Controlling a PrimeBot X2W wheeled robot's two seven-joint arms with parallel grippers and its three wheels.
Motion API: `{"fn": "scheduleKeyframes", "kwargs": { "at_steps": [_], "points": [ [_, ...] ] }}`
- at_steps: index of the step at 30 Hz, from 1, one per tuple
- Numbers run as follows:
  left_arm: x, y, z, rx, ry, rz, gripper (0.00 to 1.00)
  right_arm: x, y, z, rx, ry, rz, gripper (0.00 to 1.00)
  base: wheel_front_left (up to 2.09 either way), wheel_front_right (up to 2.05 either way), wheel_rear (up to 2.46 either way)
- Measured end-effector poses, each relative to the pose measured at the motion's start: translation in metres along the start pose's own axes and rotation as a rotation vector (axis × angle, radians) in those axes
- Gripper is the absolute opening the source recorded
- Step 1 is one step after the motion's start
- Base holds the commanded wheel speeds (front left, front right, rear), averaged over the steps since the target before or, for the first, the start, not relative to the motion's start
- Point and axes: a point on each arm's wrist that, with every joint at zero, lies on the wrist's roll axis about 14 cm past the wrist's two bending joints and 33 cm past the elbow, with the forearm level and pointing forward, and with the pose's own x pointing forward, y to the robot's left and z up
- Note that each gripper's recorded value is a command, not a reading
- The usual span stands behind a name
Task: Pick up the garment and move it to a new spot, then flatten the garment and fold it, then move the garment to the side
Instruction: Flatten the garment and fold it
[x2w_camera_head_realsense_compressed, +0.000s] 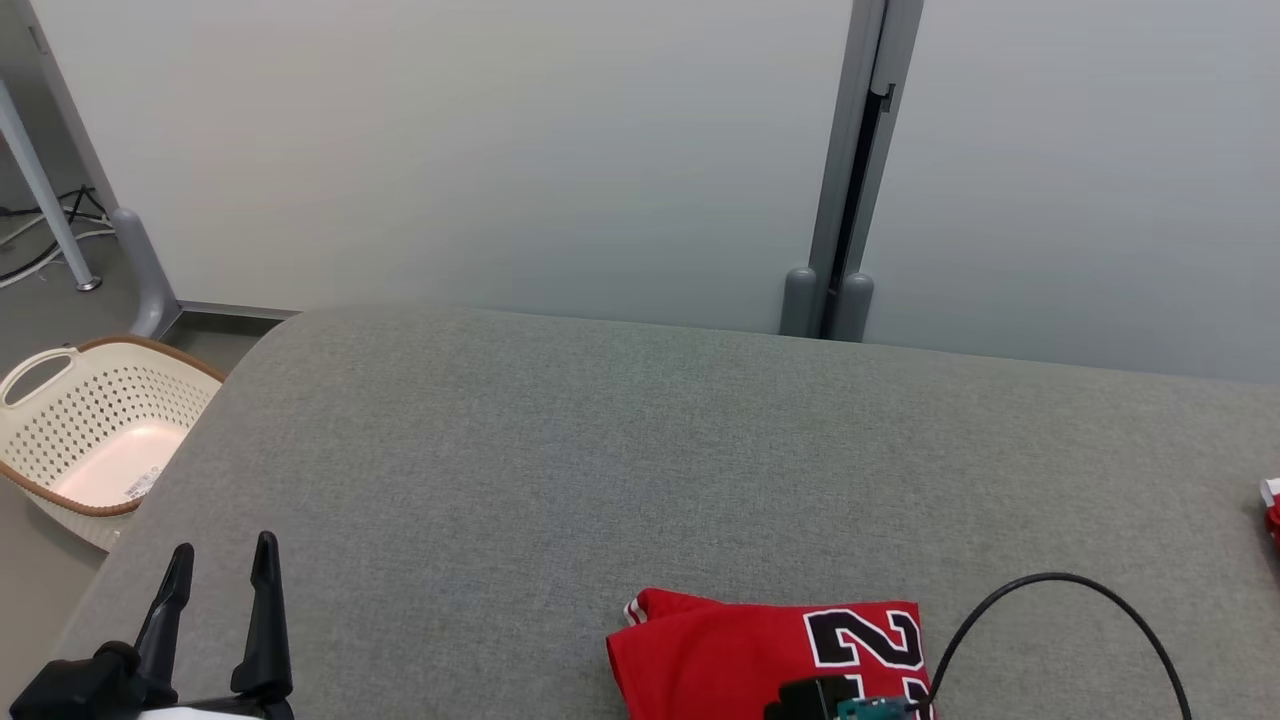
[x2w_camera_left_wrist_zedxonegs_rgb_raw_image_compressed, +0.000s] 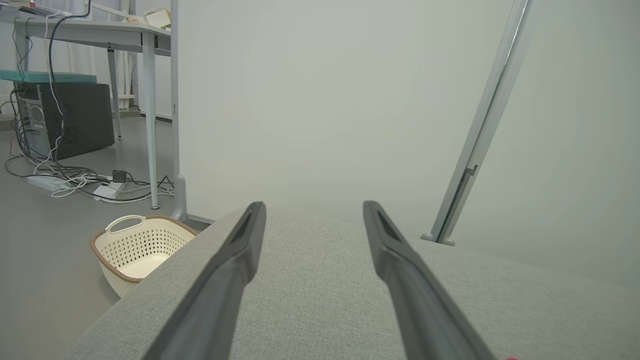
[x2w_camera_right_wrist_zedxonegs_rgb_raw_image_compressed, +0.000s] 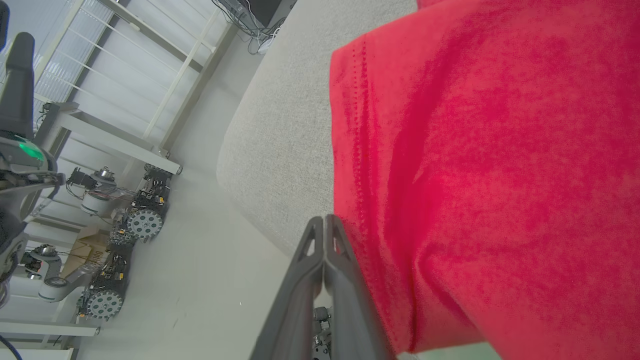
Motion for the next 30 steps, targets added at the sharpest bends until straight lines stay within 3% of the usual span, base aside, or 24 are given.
{"fn": "scheduleKeyframes", "kwargs": {
  "at_steps": [5,6,7,8,9,10,23,30],
  "points": [
    [0.005,-0.007,-0.001,-0.003,0.003,-0.016,1.0,-0.008,0.0,0.035,0.001,-0.11,0.024,0.0,0.0,0.0,0.0],
    [0.006,-0.008,-0.001,-0.004,0.003,-0.022,1.0,-0.013,-0.004,0.044,-0.011,-0.138,0.018,0.05,0.0,0.0,0.0],
    [0.007,-0.01,-0.002,-0.004,0.003,-0.026,1.0,-0.017,-0.008,0.054,-0.026,-0.168,0.01,0.3,0.0,0.0,0.0],
    [0.008,-0.012,-0.002,-0.005,0.003,-0.032,1.0,-0.022,-0.013,0.065,-0.039,-0.202,-0.002,0.37,0.0,0.0,0.0],
    [0.009,-0.013,-0.001,-0.005,0.002,-0.036,1.0,-0.028,-0.018,0.075,-0.053,-0.236,-0.013,0.84,0.0,0.0,0.0],
    [0.01,-0.014,-0.001,-0.006,0.001,-0.039,1.0,-0.034,-0.024,0.086,-0.067,-0.268,-0.027,1.0,0.0,0.0,0.0],
    [0.022,-0.044,-0.005,-0.02,0.004,-0.119,1.0,-0.163,-0.086,0.21,-0.298,-0.787,-0.295,1.0,0.0,0.0,0.0],
    [0.027,-0.069,-0.016,-0.022,0.03,-0.2,1.0,-0.217,-0.124,0.205,-0.324,-0.905,-0.505,1.0,0.0,0.0,0.0]
  ]
}}
